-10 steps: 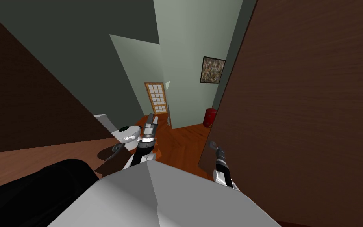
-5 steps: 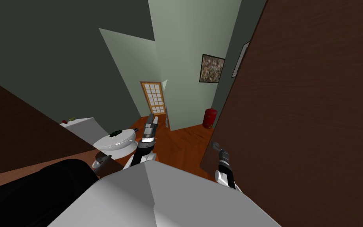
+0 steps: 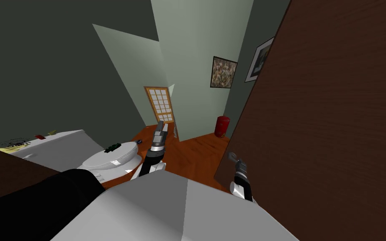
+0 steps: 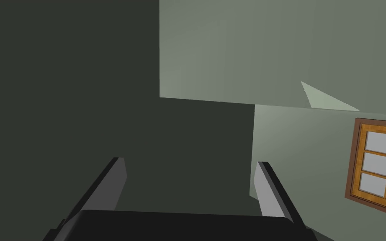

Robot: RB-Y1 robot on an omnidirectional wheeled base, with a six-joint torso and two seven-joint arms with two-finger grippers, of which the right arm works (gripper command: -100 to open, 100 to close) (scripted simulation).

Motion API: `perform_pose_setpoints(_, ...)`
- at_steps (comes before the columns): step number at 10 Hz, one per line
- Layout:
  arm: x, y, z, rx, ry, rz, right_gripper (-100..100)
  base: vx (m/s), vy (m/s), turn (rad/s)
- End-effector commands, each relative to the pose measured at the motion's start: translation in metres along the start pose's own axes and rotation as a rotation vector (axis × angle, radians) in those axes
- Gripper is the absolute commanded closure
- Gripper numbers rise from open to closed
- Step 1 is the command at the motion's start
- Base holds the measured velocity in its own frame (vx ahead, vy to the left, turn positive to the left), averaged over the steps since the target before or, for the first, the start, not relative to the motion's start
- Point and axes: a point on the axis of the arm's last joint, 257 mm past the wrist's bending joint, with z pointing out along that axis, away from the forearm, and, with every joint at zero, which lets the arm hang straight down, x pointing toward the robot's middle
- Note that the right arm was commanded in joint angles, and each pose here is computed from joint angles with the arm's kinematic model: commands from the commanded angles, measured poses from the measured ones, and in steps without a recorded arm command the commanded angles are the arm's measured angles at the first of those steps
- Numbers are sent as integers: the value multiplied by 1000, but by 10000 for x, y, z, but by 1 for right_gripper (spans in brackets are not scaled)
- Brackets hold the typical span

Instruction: Push the door open

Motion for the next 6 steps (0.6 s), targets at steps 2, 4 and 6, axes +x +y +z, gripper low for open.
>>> perform_pose_setpoints(2,-39,37,20,-9,-23,13,100,171,72,-58)
perform_pose_setpoints(4,-164,12,-4,-2,-42,7,100,108,17,-56)
perform_pose_setpoints(6,-318,22,2,-5,-76,6,100,153,-8,-44)
